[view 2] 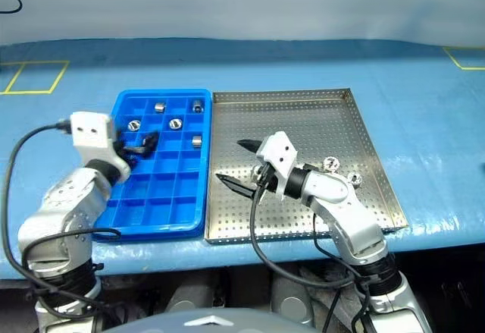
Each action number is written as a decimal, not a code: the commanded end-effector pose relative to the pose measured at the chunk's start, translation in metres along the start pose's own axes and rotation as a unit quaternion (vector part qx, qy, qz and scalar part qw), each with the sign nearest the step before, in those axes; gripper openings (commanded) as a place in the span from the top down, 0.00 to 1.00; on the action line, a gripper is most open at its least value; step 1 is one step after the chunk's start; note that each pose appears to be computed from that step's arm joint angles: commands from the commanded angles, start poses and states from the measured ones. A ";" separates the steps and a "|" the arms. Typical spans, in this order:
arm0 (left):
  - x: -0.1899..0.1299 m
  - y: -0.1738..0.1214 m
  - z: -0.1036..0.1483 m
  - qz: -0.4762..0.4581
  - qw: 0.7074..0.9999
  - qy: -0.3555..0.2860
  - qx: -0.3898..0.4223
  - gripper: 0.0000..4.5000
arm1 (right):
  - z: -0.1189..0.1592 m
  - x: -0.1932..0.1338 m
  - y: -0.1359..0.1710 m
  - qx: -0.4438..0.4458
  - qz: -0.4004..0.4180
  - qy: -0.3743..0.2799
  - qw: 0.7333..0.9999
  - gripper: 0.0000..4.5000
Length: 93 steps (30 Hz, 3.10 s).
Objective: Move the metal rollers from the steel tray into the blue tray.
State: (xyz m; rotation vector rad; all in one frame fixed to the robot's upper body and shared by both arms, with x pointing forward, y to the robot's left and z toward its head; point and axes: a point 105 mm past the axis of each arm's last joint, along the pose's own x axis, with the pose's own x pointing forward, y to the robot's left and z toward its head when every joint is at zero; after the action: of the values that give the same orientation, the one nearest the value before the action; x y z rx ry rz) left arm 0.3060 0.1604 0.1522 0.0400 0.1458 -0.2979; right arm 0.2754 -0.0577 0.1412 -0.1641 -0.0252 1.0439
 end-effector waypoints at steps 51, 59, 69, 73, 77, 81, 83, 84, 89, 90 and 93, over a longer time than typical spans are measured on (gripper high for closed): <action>0.057 -0.104 -0.063 -0.232 0.961 0.102 0.113 0.63 | -0.017 -0.042 -0.045 -0.047 -0.176 0.065 0.981 0.00; 0.047 -0.098 -0.030 -0.237 0.966 0.043 0.096 0.63 | -0.019 -0.037 -0.035 -0.028 -0.132 0.058 0.989 0.00; -0.013 -0.038 0.012 -0.170 0.978 0.018 0.119 0.63 | -0.010 -0.022 -0.037 0.007 -0.075 0.013 0.997 0.00; -0.042 -0.015 0.015 -0.111 0.983 0.040 0.142 0.63 | -0.006 -0.010 -0.033 0.005 -0.048 0.002 0.999 0.00; -0.071 -0.013 0.010 -0.097 0.982 0.069 0.144 0.63 | -0.004 -0.002 -0.026 0.005 -0.019 -0.002 1.000 0.00; -0.094 -0.012 0.000 -0.122 0.978 0.101 0.136 0.63 | -0.002 0.003 -0.020 0.001 0.014 -0.001 1.000 0.00; -0.107 -0.007 -0.005 -0.116 0.978 0.120 0.127 0.63 | -0.003 0.005 -0.017 -0.001 0.035 0.004 0.999 0.00; -0.111 -0.002 -0.008 -0.103 0.978 0.131 0.125 0.63 | -0.003 0.005 -0.016 -0.002 0.041 0.007 0.999 0.00; -0.135 0.030 -0.019 0.019 0.984 0.153 0.092 0.63 | -0.010 0.009 -0.014 0.005 0.055 0.017 0.998 0.00; -0.137 0.032 -0.020 0.031 0.983 0.154 0.090 0.63 | -0.010 0.010 -0.012 0.008 0.060 0.017 0.998 0.00; -0.137 0.038 -0.022 0.065 0.983 0.148 0.083 0.63 | -0.010 0.012 -0.006 0.013 0.077 0.014 0.997 0.00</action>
State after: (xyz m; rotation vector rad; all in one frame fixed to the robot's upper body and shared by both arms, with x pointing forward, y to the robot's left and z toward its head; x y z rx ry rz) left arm 0.1820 0.2420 0.1393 0.2236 0.4861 -0.1889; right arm 0.2909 -0.0574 0.1198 -0.1608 0.0797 1.1573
